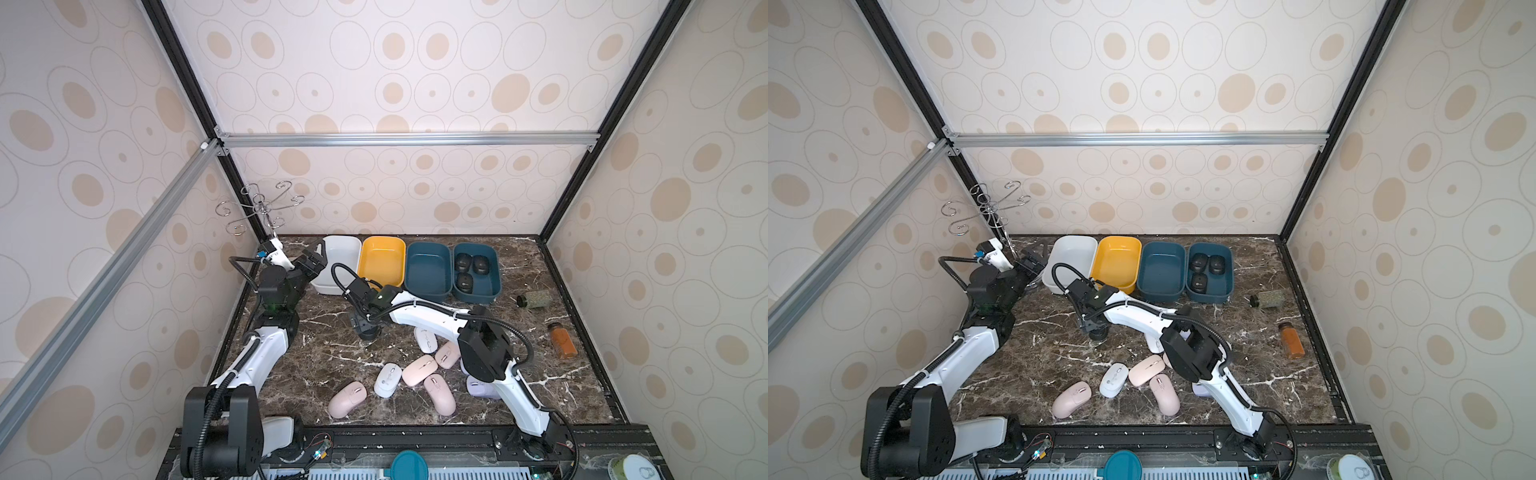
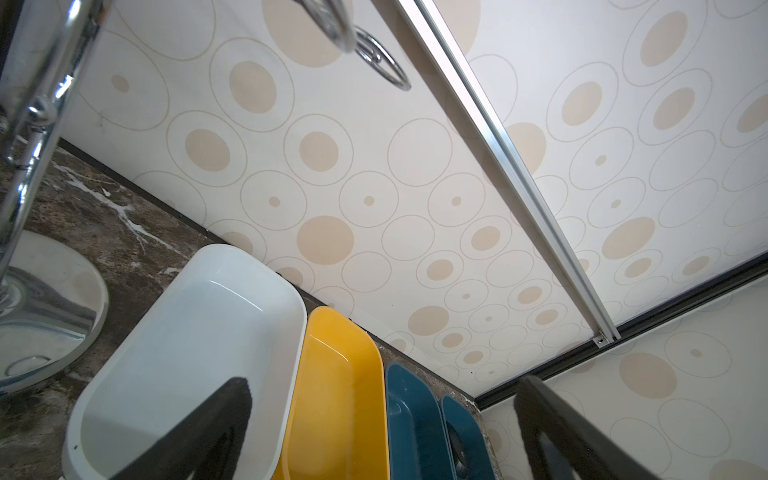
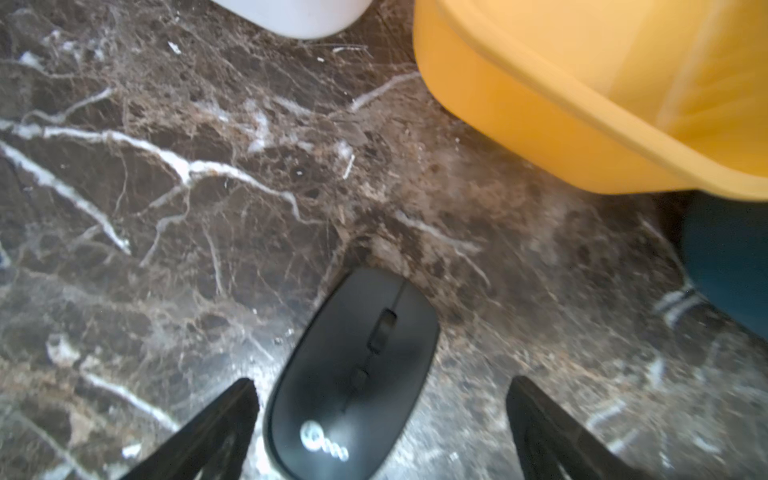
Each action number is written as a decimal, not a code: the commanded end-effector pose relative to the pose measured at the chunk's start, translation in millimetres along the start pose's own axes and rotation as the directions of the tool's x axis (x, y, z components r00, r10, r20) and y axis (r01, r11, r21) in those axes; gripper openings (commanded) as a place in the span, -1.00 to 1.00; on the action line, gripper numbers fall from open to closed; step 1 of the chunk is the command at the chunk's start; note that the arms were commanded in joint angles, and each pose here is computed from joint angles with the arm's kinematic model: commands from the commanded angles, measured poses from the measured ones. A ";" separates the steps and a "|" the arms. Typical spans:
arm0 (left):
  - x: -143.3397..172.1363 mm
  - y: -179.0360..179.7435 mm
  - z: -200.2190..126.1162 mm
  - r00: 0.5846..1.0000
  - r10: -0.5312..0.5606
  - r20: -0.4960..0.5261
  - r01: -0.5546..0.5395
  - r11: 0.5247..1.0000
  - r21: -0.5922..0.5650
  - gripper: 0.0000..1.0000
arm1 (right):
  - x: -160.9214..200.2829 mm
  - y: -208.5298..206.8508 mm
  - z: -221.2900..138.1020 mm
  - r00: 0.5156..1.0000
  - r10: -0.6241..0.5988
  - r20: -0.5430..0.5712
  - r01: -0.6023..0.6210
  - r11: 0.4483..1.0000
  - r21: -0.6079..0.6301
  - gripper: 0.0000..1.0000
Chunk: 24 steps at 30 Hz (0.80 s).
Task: Place the mice by color into the storage box
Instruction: Pick up the mouse from the center of the board.
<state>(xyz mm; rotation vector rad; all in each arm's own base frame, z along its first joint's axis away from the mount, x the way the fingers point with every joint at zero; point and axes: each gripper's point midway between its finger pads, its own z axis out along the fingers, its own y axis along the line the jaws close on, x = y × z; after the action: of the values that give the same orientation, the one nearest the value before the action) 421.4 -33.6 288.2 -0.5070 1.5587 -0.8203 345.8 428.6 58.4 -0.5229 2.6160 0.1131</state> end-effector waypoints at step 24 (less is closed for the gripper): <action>1.5 -8.1 5.1 1.000 -0.026 -0.017 0.027 0.998 0.062 1.00 | -14.7 -47.2 -60.1 0.994 -0.039 0.103 0.037 0.999 0.023 0.05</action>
<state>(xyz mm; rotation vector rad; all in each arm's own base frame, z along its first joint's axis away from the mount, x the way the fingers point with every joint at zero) 423.6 -38.7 284.9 -0.4926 1.5673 -0.8520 328.0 397.4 58.6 -0.6005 2.6305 0.0967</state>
